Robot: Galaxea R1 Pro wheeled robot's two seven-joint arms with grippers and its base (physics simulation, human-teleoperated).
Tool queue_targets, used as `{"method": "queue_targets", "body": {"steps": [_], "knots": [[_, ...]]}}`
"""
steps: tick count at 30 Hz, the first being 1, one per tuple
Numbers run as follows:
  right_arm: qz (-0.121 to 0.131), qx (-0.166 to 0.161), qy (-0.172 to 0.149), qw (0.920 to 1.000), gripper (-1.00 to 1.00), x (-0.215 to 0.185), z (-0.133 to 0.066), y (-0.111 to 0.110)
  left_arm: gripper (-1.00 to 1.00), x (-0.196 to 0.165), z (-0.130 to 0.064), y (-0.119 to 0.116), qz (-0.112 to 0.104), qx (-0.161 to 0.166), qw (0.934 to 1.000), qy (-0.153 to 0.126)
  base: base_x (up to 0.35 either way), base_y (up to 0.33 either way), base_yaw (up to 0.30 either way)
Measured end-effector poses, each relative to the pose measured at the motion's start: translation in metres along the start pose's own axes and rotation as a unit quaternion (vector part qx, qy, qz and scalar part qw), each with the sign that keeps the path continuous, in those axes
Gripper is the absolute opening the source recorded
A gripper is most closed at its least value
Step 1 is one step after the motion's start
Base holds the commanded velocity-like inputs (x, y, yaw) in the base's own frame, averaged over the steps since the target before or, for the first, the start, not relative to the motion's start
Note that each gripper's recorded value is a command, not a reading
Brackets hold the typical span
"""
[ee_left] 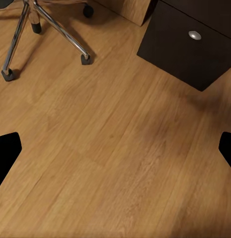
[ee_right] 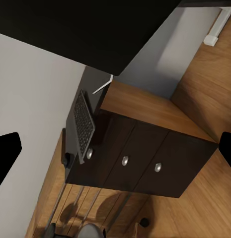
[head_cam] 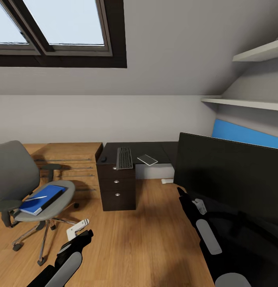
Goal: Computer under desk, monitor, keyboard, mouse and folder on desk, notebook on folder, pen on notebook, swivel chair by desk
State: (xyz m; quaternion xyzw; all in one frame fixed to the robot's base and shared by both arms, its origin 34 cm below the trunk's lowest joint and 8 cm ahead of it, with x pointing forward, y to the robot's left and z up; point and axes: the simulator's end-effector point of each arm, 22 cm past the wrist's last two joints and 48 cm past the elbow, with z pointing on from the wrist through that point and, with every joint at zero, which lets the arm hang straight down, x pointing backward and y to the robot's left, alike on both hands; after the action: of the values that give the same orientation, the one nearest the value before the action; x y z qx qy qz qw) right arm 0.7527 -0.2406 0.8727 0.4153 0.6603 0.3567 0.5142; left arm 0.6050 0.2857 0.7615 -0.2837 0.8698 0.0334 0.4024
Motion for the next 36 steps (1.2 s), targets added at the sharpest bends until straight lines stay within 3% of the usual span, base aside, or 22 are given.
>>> {"method": "queue_targets", "body": {"steps": [36], "knots": [[0.0, 0.001, 0.002, 1.0, 1.0, 0.001, 0.0001, -0.001, 1.0, 0.0017, 0.0009, 0.0014, 0.0, -0.002, 1.0, 0.003, 0.0, 0.0, 0.0]]}}
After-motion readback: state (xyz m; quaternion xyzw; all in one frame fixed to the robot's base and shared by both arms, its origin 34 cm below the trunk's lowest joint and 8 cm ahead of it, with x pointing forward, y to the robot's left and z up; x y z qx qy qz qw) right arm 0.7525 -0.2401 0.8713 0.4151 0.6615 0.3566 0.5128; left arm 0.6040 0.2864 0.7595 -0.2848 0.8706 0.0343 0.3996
